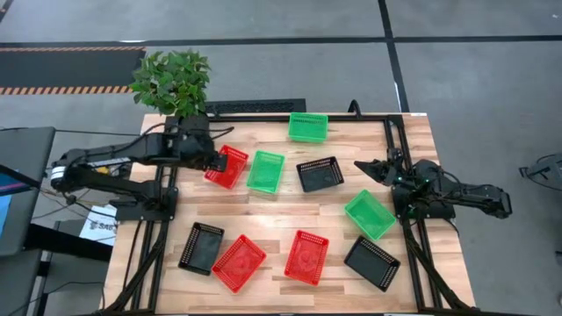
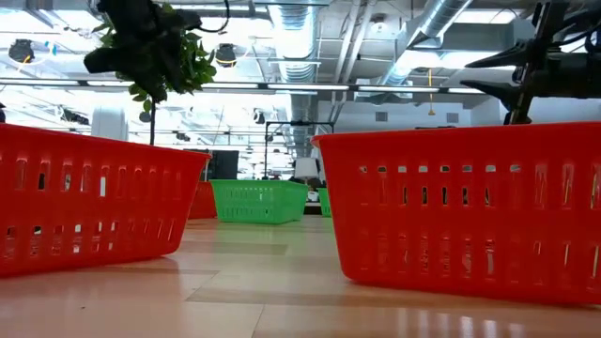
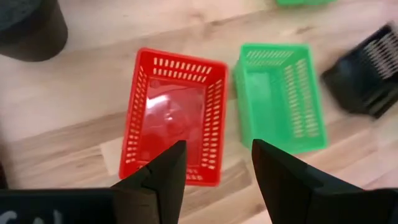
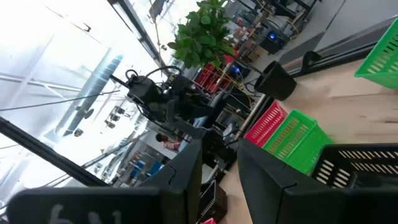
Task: Stack baskets by color
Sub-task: Stack the top red bin on top of the bottom left red bin
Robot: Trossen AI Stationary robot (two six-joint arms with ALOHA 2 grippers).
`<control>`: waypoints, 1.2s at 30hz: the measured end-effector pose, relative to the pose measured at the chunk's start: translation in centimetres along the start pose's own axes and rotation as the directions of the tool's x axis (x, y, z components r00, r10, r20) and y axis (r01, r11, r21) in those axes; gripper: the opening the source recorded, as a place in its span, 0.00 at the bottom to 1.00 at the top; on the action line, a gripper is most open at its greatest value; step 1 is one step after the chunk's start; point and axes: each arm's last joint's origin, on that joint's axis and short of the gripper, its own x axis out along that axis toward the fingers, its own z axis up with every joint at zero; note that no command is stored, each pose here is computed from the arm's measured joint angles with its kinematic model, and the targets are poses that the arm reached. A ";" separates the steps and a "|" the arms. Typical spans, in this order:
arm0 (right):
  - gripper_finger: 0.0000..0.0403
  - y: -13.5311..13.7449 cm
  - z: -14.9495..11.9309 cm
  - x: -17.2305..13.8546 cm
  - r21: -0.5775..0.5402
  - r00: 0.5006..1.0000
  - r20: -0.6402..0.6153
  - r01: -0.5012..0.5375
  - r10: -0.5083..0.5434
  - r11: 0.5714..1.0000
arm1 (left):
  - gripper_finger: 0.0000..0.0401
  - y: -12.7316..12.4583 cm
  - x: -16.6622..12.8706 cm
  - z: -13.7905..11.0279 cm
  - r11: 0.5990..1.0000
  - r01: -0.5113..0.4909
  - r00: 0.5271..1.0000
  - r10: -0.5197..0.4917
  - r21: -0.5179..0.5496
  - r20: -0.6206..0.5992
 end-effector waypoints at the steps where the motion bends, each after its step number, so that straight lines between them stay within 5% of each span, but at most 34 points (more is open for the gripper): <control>1: 0.31 0.0 0.0 0.0 0.000 1.000 -0.002 0.003 -0.003 1.000 | 0.42 -0.2 0.4 0.0 0.999 -0.021 1.000 0.021 0.029 -0.007; 8: 0.31 -0.2 -0.2 0.0 -0.004 0.999 -0.018 0.026 -0.027 1.000 | 0.42 -1.3 4.1 -0.4 0.961 -0.177 0.977 0.197 0.212 -0.079; 14: 0.31 -0.2 -0.2 0.0 -0.004 0.999 -0.019 0.028 -0.028 1.000 | 0.42 -1.3 7.5 -0.7 0.887 -0.311 0.910 0.381 0.341 -0.162; 20: 0.31 -0.3 -0.2 0.0 -0.004 0.999 -0.022 0.031 -0.031 0.999 | 0.42 -0.2 10.4 -0.7 0.869 -0.293 0.882 0.406 0.398 -0.239; 30: 0.31 -0.3 -0.2 0.0 -0.005 0.999 -0.022 0.032 -0.032 0.999 | 0.42 1.9 10.6 1.6 0.858 -0.316 0.877 0.427 0.404 -0.221; 36: 0.31 -0.3 -0.2 0.0 -0.005 0.999 -0.022 0.031 -0.031 1.000 | 0.42 2.7 11.8 2.4 0.905 -0.206 0.907 0.320 0.373 -0.275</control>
